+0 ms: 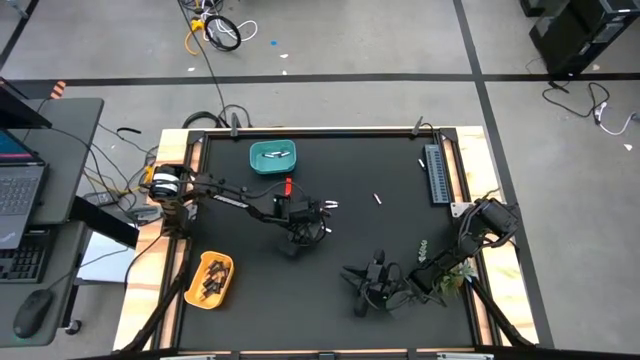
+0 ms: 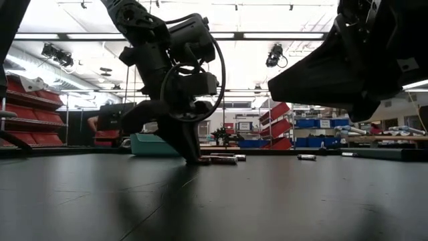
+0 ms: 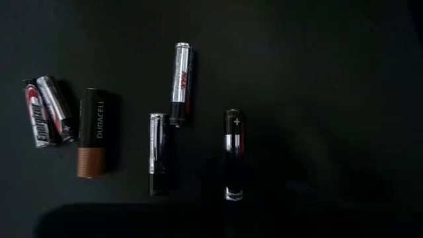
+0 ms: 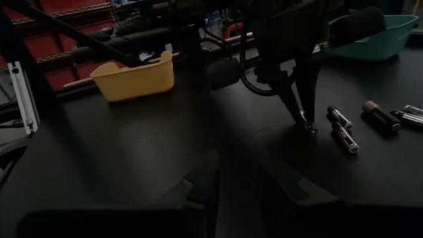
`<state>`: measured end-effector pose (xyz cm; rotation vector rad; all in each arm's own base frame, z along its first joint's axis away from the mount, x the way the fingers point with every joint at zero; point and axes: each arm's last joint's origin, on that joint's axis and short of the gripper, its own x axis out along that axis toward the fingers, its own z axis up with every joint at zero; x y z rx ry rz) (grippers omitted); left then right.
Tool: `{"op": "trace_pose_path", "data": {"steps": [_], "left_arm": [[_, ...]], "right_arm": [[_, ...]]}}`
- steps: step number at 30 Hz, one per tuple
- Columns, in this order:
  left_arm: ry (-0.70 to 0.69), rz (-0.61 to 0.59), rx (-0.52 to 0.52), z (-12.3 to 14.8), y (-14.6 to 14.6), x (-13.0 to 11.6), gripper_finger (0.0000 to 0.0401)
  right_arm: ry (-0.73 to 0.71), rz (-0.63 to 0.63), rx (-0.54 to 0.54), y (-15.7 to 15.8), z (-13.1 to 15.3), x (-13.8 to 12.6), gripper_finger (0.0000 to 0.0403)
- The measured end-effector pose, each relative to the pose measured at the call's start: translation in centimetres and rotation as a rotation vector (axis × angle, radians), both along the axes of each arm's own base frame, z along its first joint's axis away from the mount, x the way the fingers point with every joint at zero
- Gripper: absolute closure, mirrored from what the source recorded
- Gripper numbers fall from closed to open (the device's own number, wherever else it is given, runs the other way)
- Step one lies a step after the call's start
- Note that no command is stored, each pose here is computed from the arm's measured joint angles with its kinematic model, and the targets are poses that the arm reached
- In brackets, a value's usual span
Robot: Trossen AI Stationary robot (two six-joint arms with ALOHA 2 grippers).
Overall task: Sort batteries
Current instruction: Put the silver battery into the green bin
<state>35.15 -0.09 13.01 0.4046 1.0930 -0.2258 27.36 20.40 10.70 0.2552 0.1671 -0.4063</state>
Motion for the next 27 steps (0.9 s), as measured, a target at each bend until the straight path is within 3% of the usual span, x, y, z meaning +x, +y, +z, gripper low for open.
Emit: {"op": "trace_pose_path", "data": {"steps": [2,20,22,27], "left_arm": [[0.000,0.004,0.005,0.0,0.0,0.0,0.0378],[0.053,0.036,0.020,3.6,0.0,-1.1,0.0393],[0.035,0.057,0.058,3.8,0.2,-0.9,0.0384],[0.019,0.234,0.289,4.1,1.7,-1.0,0.0344]], "right_arm": [[0.000,0.001,-0.003,0.0,0.0,0.0,0.0320],[0.022,0.007,-0.052,-0.2,0.0,0.1,0.0320],[0.026,0.004,-0.061,-0.3,0.0,0.2,0.0320],[0.026,-0.003,-0.059,-0.5,0.0,0.3,0.0320]]}}
